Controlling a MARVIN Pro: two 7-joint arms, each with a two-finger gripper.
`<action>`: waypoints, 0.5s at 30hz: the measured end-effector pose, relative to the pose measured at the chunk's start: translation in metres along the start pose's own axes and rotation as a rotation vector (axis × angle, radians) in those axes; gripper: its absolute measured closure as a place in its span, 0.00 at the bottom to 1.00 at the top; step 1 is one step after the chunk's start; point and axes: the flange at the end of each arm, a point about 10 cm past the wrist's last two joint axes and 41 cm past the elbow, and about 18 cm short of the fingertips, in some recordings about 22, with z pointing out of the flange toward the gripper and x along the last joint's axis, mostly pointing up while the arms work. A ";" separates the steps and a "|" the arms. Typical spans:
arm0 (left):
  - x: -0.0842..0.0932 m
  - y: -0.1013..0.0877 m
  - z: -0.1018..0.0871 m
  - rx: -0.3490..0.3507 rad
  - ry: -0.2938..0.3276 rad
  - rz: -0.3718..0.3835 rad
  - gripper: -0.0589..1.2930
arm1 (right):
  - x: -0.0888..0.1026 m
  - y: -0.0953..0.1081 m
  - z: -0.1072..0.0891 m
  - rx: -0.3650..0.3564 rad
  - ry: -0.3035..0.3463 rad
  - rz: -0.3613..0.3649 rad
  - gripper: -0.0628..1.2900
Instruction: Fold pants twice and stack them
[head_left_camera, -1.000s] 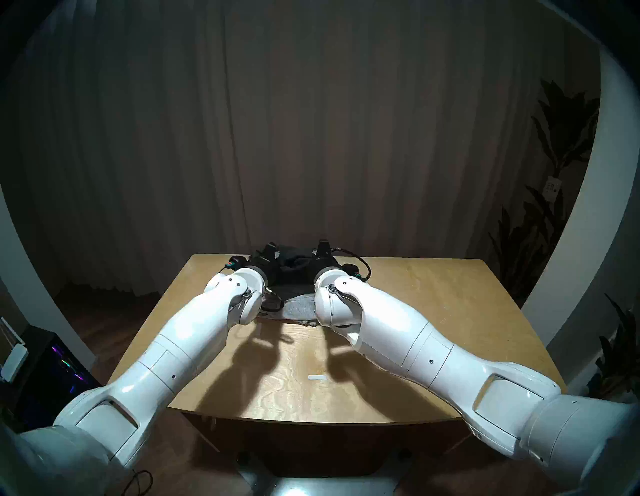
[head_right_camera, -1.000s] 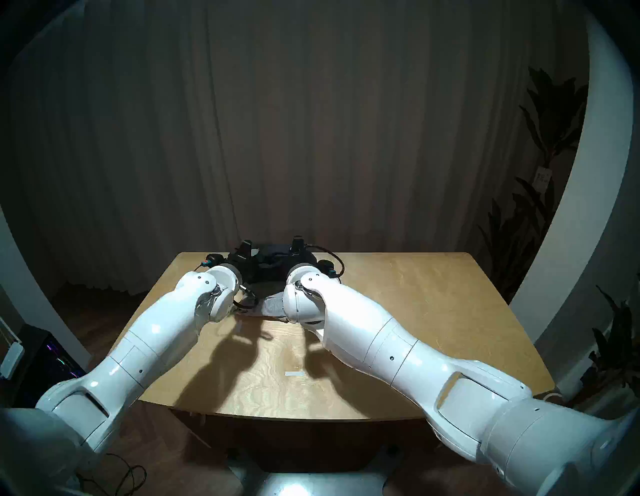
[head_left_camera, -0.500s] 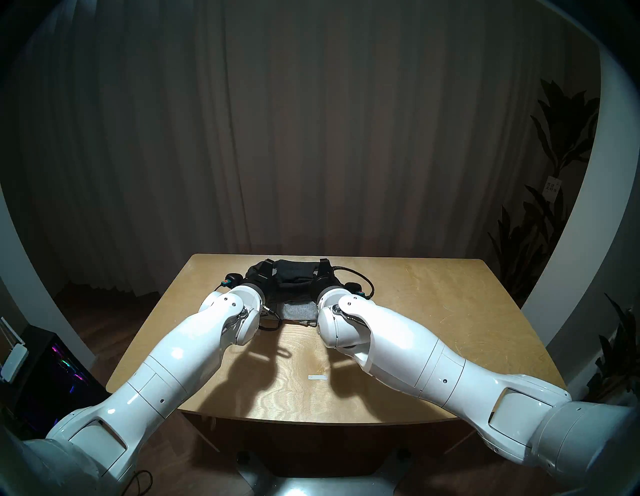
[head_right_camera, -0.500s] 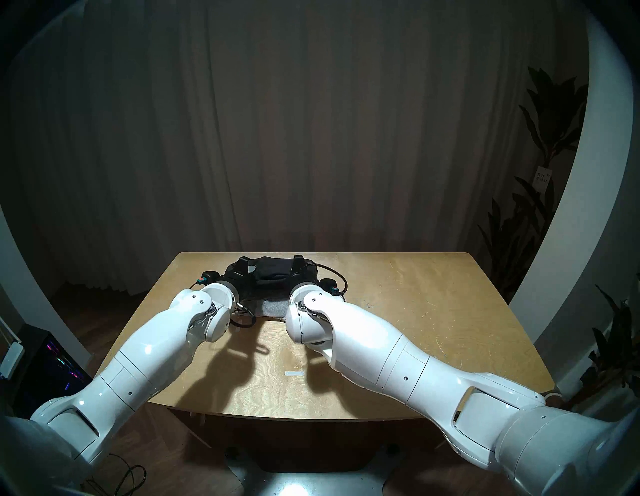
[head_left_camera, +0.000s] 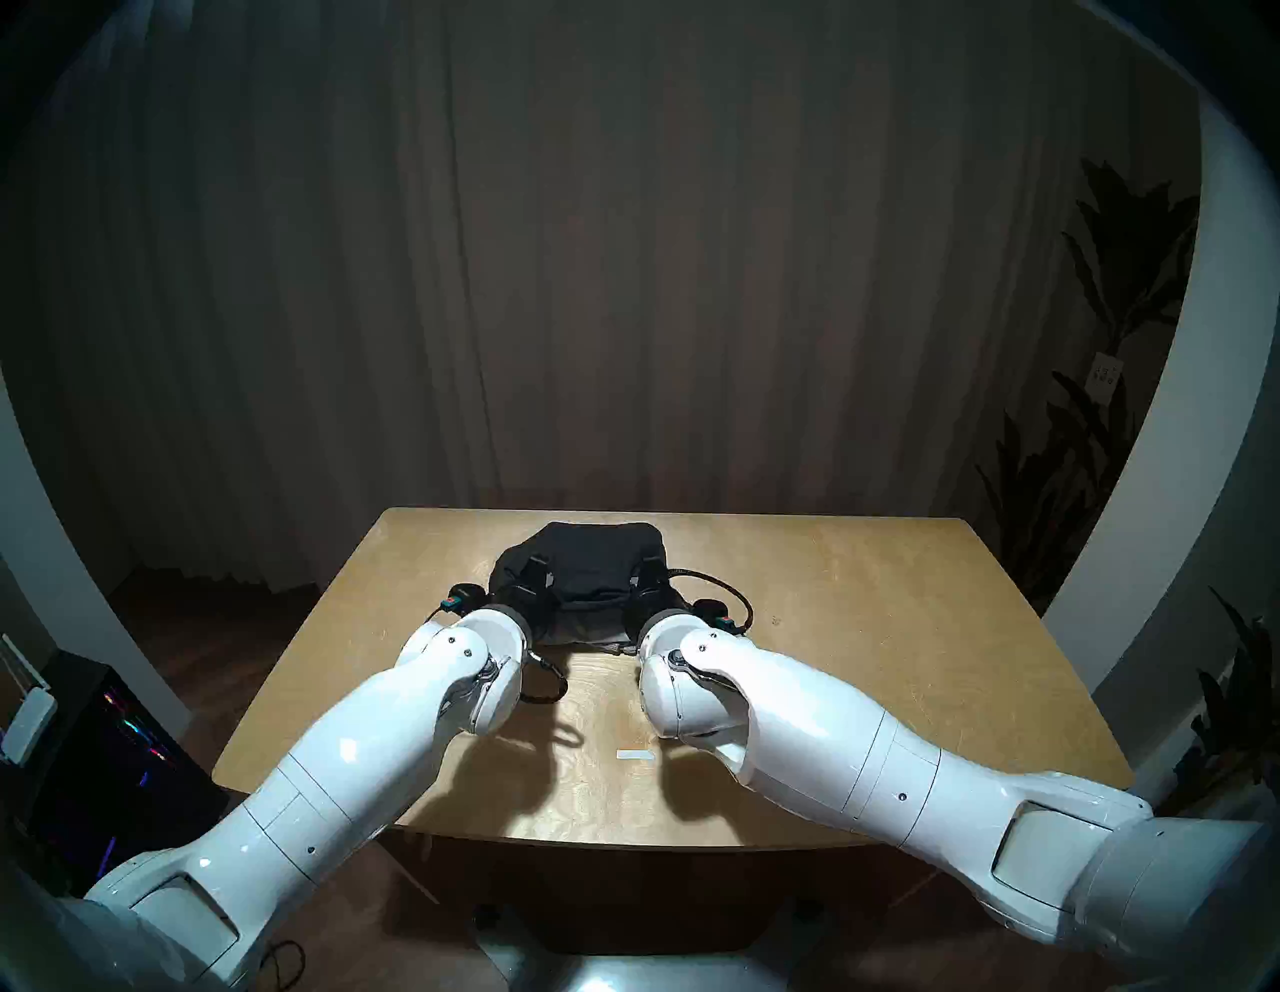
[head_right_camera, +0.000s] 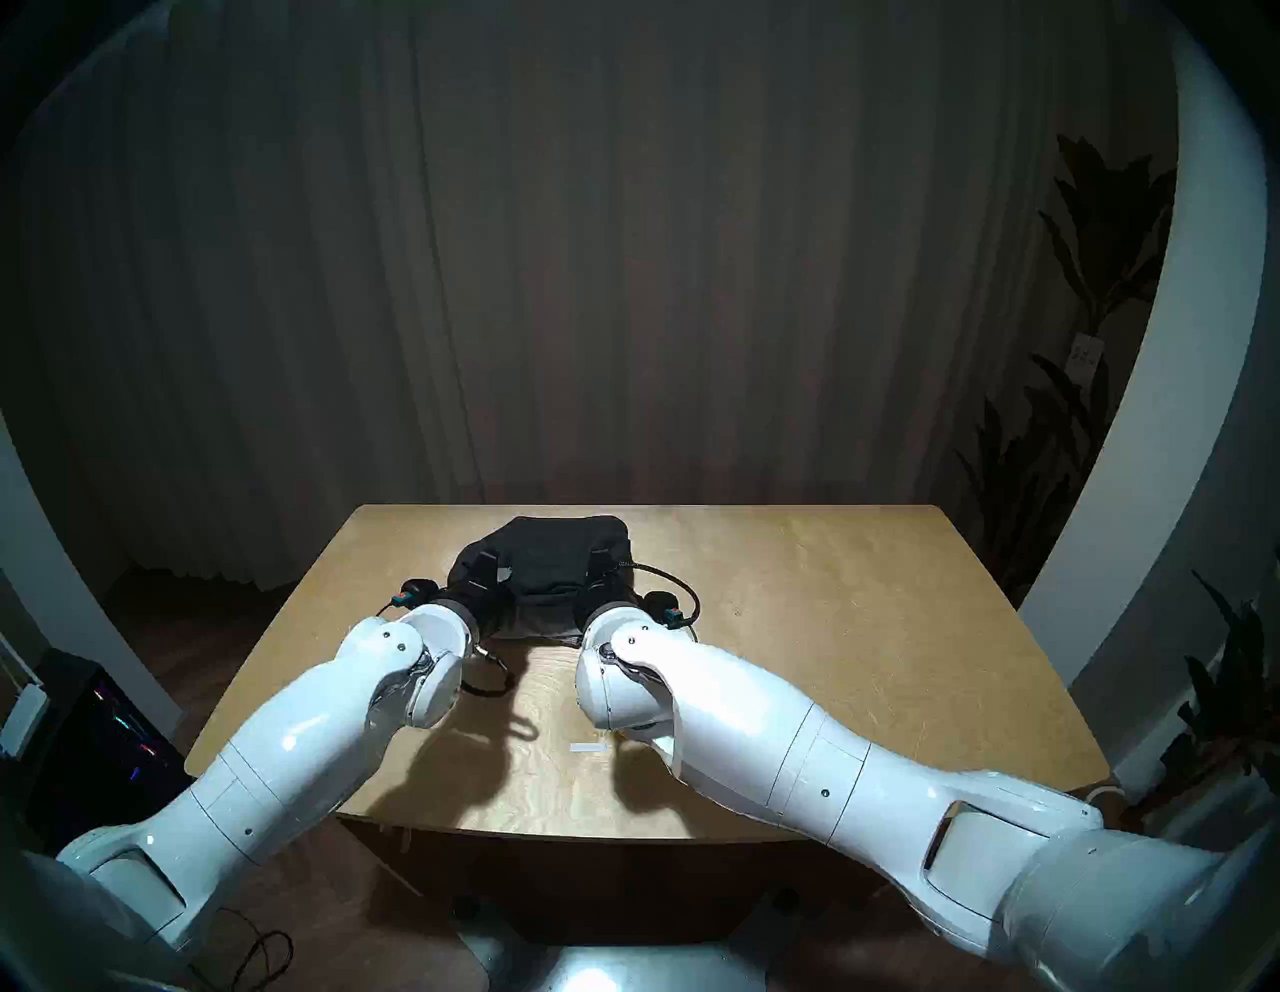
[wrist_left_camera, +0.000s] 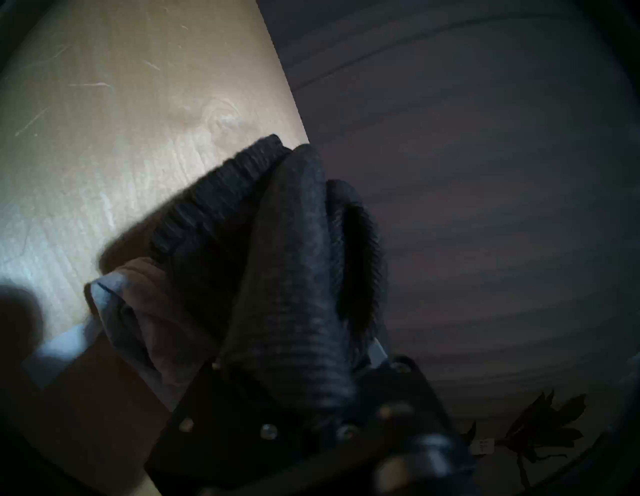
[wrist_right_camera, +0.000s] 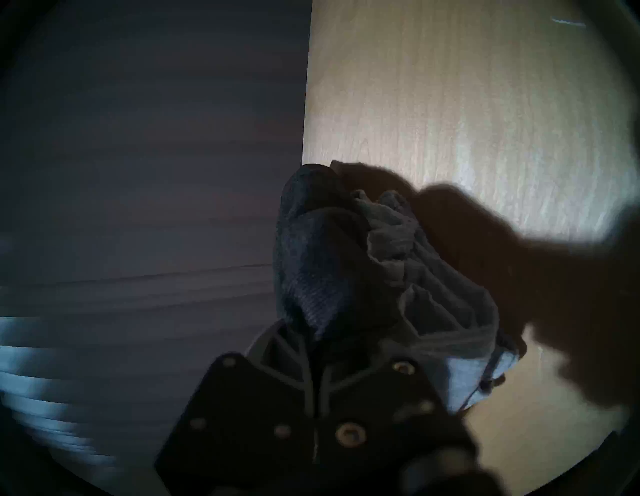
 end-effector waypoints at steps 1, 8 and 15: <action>-0.001 -0.002 -0.001 0.005 0.000 0.000 0.93 | 0.000 0.001 -0.001 -0.001 0.000 0.000 0.96; -0.010 -0.014 -0.005 0.042 0.006 0.003 0.80 | 0.002 0.003 -0.003 -0.004 -0.002 -0.005 0.97; -0.010 -0.017 -0.005 0.060 0.022 0.004 0.68 | 0.005 0.006 -0.005 -0.006 -0.003 -0.014 0.97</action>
